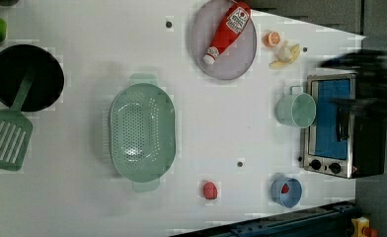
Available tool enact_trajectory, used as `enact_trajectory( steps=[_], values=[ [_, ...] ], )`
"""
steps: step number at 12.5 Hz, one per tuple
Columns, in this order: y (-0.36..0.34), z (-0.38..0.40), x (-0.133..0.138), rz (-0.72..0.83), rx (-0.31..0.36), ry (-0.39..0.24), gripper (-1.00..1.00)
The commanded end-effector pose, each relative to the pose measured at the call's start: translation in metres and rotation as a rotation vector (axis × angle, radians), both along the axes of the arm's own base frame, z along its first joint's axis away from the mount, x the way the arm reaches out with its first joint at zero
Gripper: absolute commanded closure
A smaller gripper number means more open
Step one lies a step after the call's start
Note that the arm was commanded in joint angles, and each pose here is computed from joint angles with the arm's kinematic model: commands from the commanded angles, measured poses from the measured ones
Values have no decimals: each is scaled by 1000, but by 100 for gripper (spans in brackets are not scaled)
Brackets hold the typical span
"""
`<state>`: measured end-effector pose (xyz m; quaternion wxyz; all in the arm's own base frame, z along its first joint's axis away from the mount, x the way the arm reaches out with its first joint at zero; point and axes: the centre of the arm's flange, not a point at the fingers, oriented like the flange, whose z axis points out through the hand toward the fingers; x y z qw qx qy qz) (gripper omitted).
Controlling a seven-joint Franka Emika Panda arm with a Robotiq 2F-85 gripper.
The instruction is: Drag strainer right to left.
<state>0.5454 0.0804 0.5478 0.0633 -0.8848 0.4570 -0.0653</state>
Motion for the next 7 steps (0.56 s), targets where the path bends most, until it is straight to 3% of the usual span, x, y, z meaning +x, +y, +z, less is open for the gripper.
enact_trajectory(
  steps=[1,3,7],
  values=[
    [-86,-13,-25,174,-61,161,-100],
    [-115,5,-44,145,-30,187,-100],
    [-144,27,-61,166,-145,160,-100]
  ],
)
